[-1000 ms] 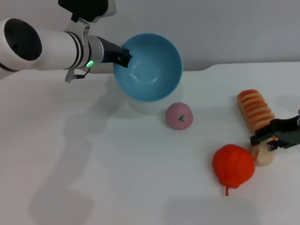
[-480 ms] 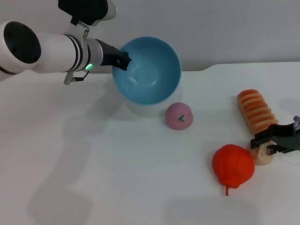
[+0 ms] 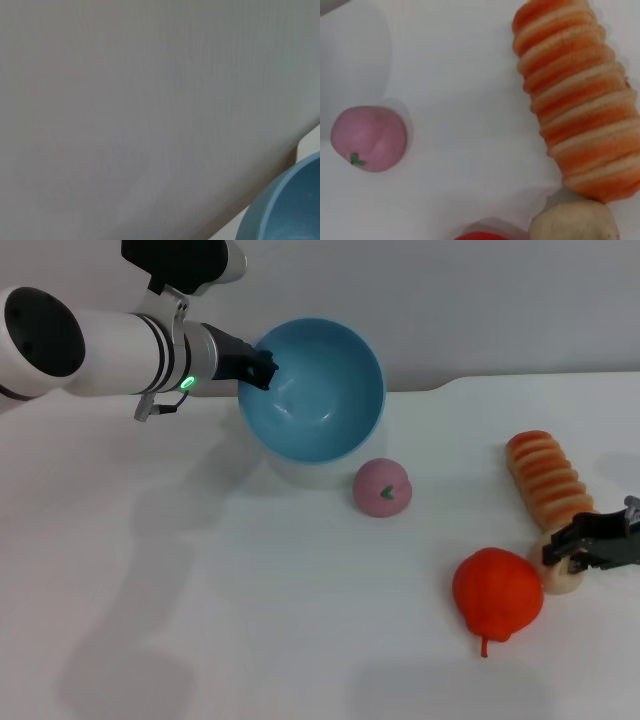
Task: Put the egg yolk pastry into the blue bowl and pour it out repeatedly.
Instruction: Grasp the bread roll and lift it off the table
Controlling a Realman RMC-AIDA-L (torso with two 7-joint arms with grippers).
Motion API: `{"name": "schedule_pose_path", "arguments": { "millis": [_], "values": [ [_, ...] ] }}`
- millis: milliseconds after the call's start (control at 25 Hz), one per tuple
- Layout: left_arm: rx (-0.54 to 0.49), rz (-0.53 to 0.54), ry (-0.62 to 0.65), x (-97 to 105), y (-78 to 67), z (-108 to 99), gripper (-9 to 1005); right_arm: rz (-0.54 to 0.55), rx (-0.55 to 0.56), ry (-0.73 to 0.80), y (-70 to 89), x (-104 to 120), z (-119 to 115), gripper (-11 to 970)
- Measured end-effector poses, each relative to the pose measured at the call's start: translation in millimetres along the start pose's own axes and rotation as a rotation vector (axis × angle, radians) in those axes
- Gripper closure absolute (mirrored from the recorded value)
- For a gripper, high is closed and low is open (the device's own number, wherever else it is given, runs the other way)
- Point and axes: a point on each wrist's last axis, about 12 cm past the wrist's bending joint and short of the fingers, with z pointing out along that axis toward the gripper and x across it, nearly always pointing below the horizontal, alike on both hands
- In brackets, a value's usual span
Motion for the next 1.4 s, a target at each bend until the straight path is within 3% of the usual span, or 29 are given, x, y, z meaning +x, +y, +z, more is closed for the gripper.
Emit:
{"name": "schedule_pose_path", "arguments": {
  "millis": [80, 320, 840, 1000, 1400],
  "values": [
    [0.0, 0.0, 0.0, 0.0, 0.0, 0.0, 997, -0.018, 0.008, -0.002, 1.2, -0.7, -0.5, 588],
    [0.0, 0.001, 0.0, -0.1, 0.0, 0.0, 998, -0.054, 0.039, 0.01, 2.6, -1.7, -1.0, 753],
    [0.008, -0.007, 0.01, 1.9, -0.8, 0.2, 997, -0.202, 0.077, -0.071, 24.8, -19.4, -15.7, 843],
    [0.035, -0.01, 0.032, 4.3, -3.9, 0.1, 997, -0.271, 0.069, -0.118, 44.0, -31.0, -26.1, 870],
    [0.094, -0.012, 0.07, 3.0, -10.2, -1.0, 997, -0.498, 0.044, -0.182, 113.1, -57.8, -42.1, 925]
  ]
}}
